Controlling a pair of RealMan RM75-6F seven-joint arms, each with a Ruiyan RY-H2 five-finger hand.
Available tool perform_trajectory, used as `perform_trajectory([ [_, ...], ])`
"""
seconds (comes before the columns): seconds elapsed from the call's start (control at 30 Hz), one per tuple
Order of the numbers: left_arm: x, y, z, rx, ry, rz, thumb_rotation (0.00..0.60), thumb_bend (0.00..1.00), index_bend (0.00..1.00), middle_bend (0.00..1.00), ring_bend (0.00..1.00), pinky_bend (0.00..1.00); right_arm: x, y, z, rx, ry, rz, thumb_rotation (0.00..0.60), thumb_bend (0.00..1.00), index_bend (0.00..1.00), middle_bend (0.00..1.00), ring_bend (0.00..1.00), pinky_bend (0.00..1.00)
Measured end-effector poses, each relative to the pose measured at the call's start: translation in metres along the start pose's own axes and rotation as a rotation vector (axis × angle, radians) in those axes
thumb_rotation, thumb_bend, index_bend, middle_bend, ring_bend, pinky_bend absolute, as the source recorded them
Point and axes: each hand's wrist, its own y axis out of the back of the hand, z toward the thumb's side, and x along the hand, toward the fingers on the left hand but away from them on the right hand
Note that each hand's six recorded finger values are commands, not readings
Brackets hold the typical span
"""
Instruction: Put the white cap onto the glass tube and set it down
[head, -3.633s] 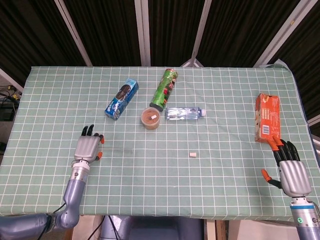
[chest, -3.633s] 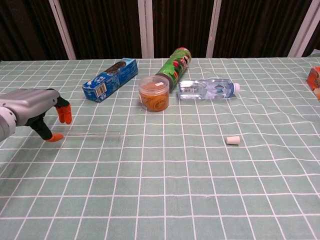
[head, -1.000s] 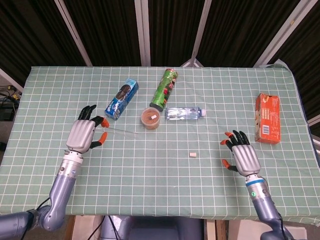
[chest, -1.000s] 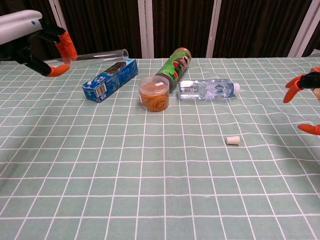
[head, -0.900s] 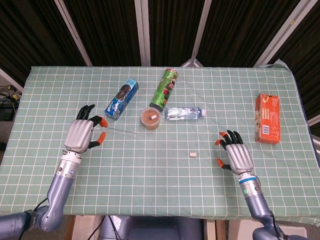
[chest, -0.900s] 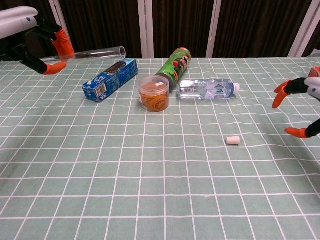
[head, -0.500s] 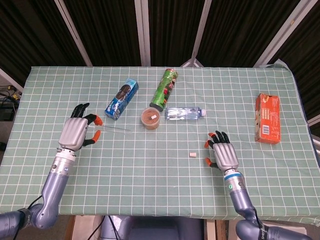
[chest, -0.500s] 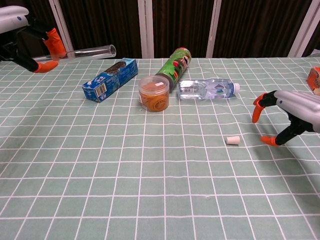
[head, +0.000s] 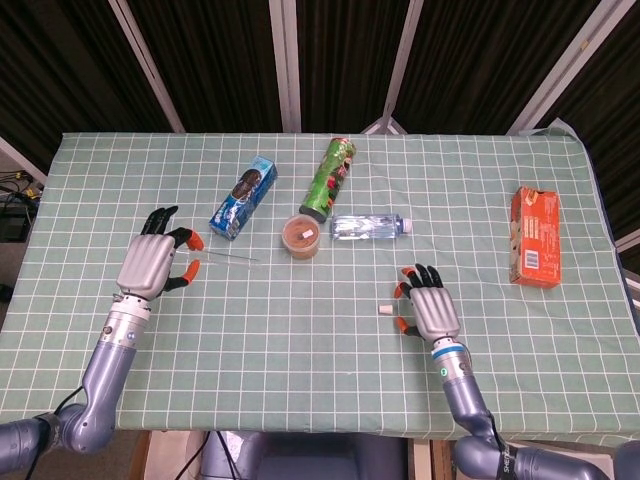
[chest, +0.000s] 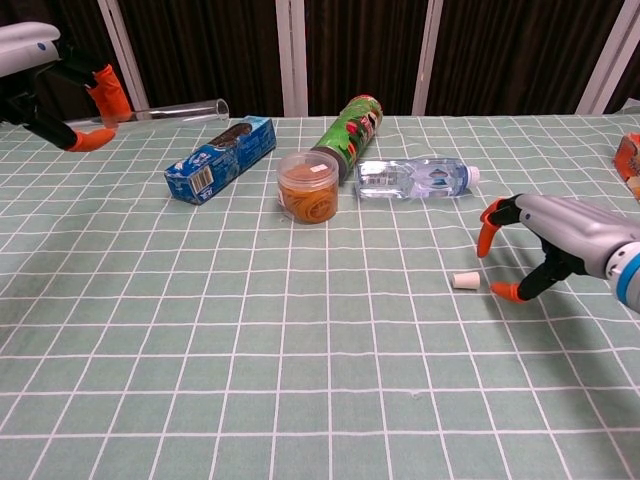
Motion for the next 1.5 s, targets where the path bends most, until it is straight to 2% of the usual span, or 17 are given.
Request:
perform_trajectory([
  [0.67, 0.004, -0.001, -0.005, 0.008, 0.007, -0.002, 0.6, 0.75, 0.55, 0.45, 0.07, 0.0, -0.008, -0.011, 0.007, -0.012, -0.006, 0.009, 0.6, 0.34, 0.47, 0.19, 0.02, 0.0],
  [1.5, 0.005, 0.0, -0.012, 0.007, 0.014, -0.001, 0.6, 0.75, 0.55, 0.45, 0.07, 0.0, -0.012, -0.013, 0.008, -0.01, -0.024, 0.004, 0.6, 0.34, 0.51, 0.21, 0.03, 0.0],
])
